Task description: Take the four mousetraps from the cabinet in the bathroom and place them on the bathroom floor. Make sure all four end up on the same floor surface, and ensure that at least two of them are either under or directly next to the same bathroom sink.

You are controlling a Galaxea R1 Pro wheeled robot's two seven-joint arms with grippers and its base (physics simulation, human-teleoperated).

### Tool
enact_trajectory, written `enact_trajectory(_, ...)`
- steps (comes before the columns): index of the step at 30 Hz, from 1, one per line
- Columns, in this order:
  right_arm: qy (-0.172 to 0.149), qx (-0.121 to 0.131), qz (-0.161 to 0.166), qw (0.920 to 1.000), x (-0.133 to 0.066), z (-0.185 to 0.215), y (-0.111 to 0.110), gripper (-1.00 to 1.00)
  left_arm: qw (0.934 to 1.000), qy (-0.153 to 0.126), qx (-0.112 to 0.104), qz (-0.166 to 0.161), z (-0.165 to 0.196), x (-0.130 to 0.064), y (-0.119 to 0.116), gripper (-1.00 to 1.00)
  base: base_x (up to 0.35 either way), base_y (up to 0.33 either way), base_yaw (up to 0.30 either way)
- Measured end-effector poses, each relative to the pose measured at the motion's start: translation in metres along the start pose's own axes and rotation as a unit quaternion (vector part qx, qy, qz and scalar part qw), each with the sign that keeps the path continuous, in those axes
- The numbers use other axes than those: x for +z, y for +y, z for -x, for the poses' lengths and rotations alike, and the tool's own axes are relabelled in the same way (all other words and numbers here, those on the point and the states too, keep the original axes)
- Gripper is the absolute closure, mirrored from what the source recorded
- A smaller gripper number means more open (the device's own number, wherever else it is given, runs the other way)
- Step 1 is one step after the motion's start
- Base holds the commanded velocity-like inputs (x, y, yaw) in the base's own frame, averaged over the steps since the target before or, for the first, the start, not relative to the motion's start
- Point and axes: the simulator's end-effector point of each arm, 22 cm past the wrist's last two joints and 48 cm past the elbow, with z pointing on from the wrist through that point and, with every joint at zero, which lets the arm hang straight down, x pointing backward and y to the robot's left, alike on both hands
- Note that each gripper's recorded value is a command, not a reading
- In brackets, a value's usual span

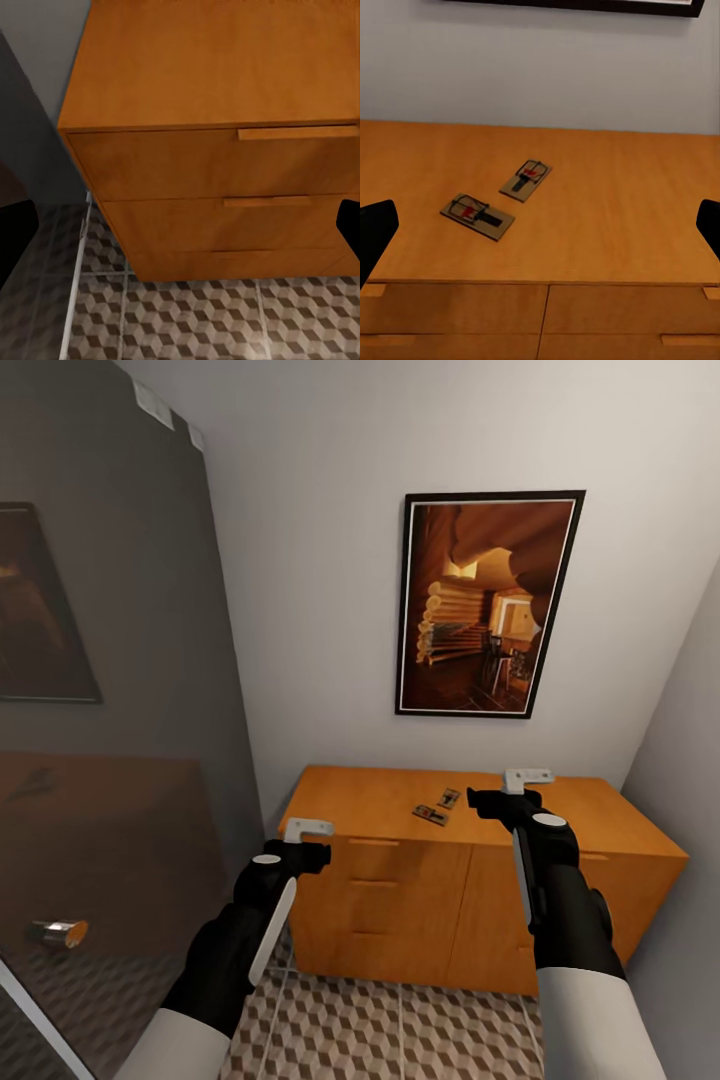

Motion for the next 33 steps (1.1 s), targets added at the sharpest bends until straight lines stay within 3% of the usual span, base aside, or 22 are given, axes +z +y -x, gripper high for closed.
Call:
enact_trajectory(17, 0.001, 0.002, -0.004, 1.0, 0.0, -0.001, -0.003, -1.0, 0.9999, 0.0, 0.015, -0.005, -0.002, 0.0, -0.011, -1.0, 0.008, 0.0, 0.0)
enact_trajectory(33, -0.002, 0.002, -0.042, 0.9991, -0.001, 0.0, -0.02, -1.0, 0.9998, 0.005, 0.018, -0.006, -0.006, 0.001, -0.012, -1.0, 0.031, 0.0, 0.0)
